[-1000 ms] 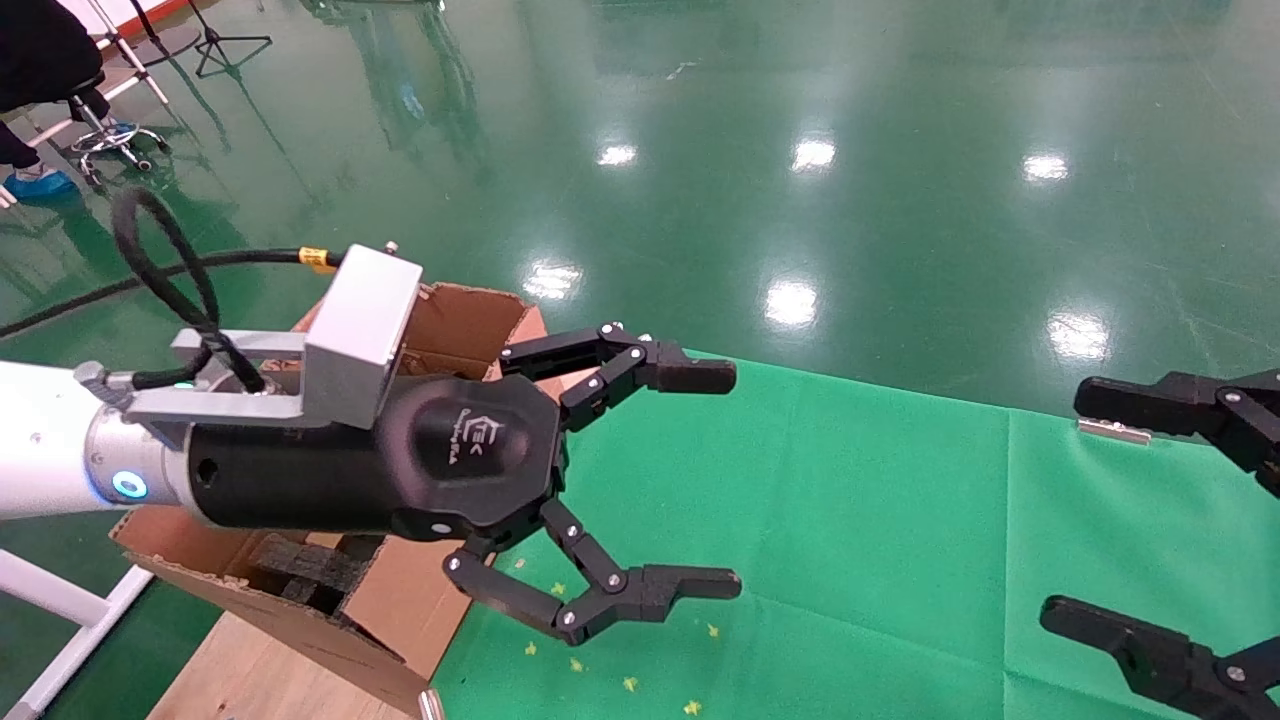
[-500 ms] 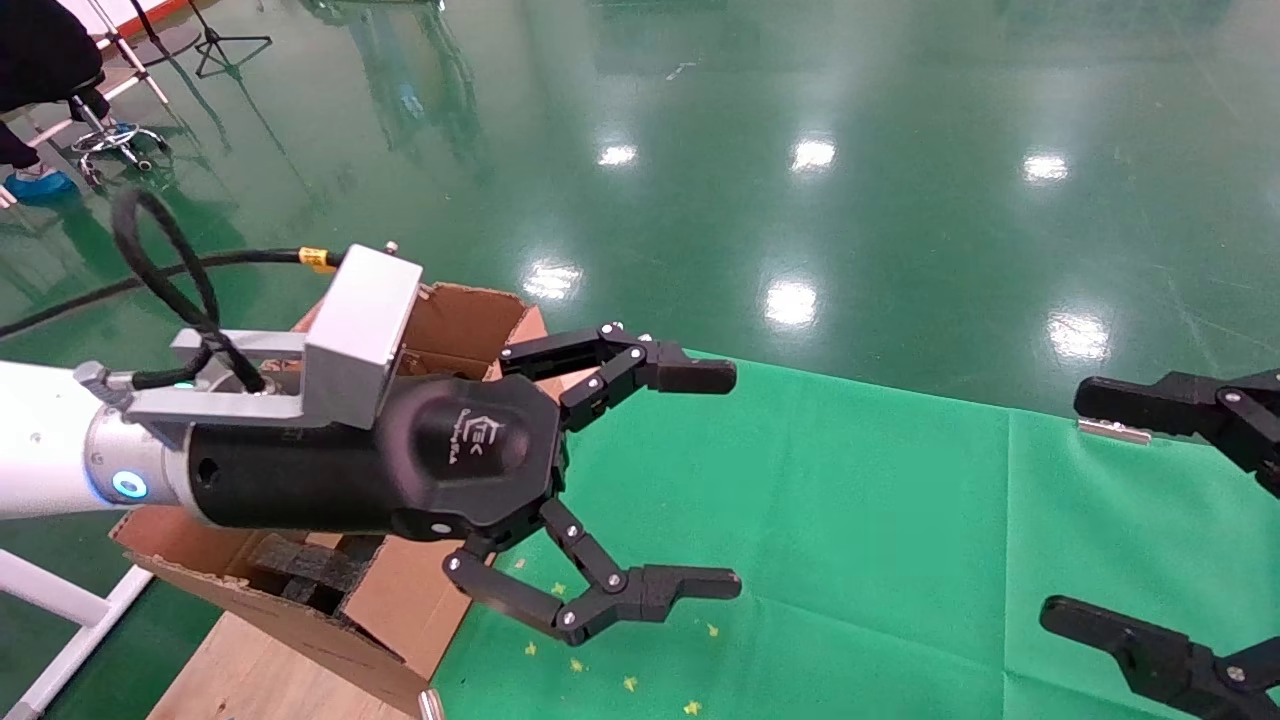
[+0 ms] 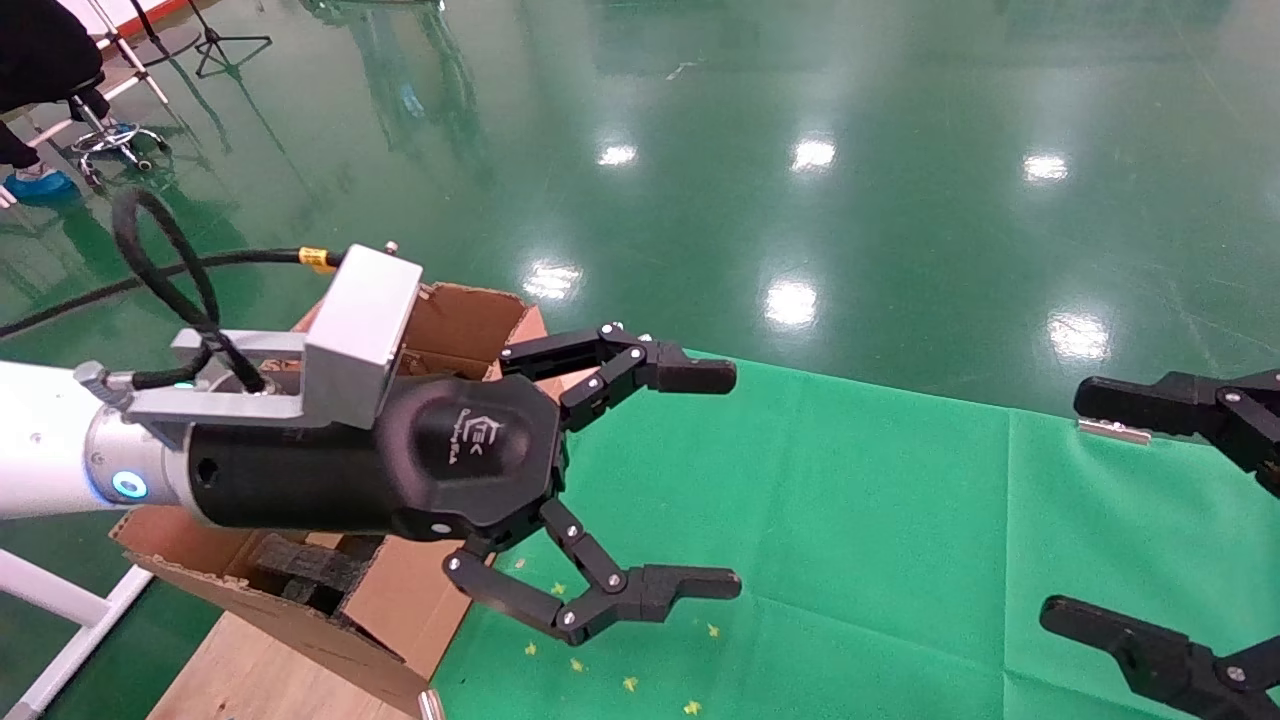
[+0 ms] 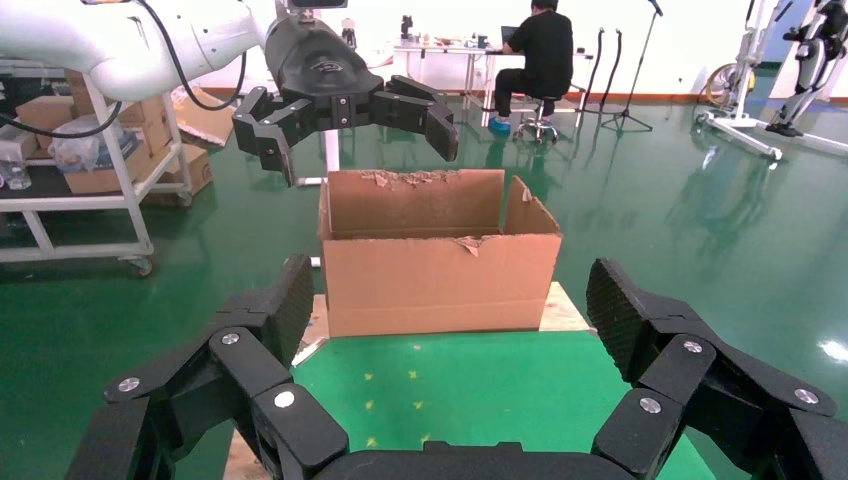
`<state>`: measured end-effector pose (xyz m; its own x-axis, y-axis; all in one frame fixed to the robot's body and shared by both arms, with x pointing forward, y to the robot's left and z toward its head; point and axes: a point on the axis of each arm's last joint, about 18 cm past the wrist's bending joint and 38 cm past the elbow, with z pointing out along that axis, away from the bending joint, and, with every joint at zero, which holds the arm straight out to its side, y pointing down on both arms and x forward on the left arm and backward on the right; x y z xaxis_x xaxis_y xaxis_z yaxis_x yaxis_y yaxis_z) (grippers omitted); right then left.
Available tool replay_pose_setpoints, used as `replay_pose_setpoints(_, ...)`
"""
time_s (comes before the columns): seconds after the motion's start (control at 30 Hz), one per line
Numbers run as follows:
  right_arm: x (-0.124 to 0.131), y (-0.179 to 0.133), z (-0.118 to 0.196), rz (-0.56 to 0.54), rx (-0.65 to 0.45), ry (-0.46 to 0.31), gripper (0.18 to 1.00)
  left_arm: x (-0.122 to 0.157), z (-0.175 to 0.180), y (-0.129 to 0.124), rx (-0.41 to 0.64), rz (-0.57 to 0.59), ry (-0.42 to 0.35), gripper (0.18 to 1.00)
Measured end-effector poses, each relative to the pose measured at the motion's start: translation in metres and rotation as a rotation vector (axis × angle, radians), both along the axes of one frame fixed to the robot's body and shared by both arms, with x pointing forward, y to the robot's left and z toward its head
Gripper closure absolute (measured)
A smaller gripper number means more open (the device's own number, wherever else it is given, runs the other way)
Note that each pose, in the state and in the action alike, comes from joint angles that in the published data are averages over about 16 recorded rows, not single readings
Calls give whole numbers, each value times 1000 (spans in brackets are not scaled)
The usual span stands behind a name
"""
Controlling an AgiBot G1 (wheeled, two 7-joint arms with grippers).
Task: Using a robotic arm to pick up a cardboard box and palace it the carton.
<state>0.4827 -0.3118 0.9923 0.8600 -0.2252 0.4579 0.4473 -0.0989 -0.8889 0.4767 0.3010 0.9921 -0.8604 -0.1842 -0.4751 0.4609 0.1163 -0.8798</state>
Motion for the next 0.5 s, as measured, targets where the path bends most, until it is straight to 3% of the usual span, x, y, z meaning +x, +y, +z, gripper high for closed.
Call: replay_pose_setpoints(0.5, 0, 0, 0, 0, 0, 0, 178, 0, 0, 0, 0, 0, 0, 183)
